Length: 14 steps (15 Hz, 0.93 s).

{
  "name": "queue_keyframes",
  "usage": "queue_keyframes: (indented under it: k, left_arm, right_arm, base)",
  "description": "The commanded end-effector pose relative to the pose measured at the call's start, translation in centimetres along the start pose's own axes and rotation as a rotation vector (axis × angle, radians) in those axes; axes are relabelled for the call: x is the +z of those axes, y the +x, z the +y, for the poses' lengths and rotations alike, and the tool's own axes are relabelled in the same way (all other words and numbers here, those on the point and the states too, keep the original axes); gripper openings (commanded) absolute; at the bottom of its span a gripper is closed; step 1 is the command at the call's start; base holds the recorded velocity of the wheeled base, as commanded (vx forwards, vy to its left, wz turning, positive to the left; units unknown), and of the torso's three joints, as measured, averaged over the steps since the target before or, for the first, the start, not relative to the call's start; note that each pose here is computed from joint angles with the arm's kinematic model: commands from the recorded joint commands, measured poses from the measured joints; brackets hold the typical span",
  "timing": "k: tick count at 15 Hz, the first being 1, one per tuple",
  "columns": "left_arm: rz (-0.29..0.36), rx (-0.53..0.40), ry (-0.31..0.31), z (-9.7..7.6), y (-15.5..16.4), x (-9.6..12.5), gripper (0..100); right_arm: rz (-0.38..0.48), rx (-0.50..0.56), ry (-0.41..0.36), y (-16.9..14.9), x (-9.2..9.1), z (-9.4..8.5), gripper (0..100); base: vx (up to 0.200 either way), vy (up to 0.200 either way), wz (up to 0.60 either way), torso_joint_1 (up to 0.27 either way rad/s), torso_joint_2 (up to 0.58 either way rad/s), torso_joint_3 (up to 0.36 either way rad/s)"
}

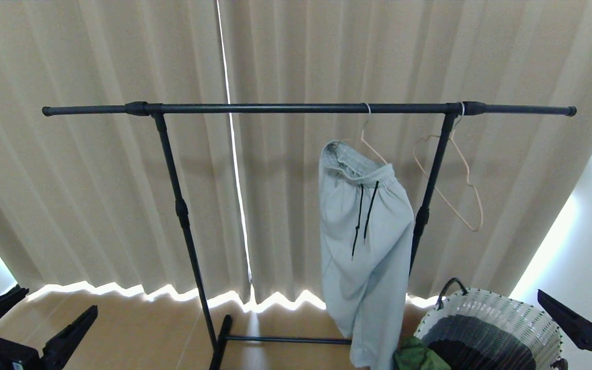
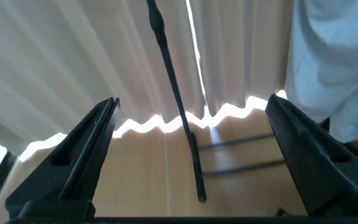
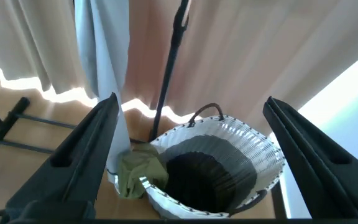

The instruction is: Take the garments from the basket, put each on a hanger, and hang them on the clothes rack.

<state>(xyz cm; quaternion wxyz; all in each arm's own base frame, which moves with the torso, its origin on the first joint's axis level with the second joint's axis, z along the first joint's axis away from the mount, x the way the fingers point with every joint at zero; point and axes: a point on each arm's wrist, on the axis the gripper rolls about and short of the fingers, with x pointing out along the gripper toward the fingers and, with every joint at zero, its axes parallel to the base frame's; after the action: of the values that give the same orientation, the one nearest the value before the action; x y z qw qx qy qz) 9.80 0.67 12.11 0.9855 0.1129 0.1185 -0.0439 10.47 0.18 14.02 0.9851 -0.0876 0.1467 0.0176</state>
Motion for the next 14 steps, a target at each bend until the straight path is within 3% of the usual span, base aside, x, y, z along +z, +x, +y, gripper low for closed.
queue_keyframes:
  k: [1, 6, 9, 14]
  left_arm:
    - [0.024, -0.005, -0.004, -0.1, -0.4, -0.3, 100]
    - [-0.018, 0.000, -0.007, -0.2, -0.9, 0.0, 100]
    - [-0.127, 0.025, 0.013, -0.3, -2.5, 0.6, 100]
    - [-0.131, 0.022, 0.018, -0.3, -2.5, 0.7, 100]
  right_arm:
    - [0.056, -0.018, -0.009, 0.1, -1.2, -0.1, 100]
    - [0.138, -0.006, -0.032, 1.1, -2.0, 0.0, 100]
    - [0.154, -0.012, -0.051, 1.0, -2.4, 0.1, 100]
    - [0.151, -0.056, -0.062, 0.7, -2.5, 0.0, 100]
  base:
    - [0.000, 0.000, 0.00, 0.000, 0.00, 0.000]
    - [0.000, 0.000, 0.00, 0.000, 0.00, 0.000]
    - [0.000, 0.000, 0.00, 0.000, 0.00, 0.000]
    - [0.000, 0.000, 0.00, 0.000, 0.00, 0.000]
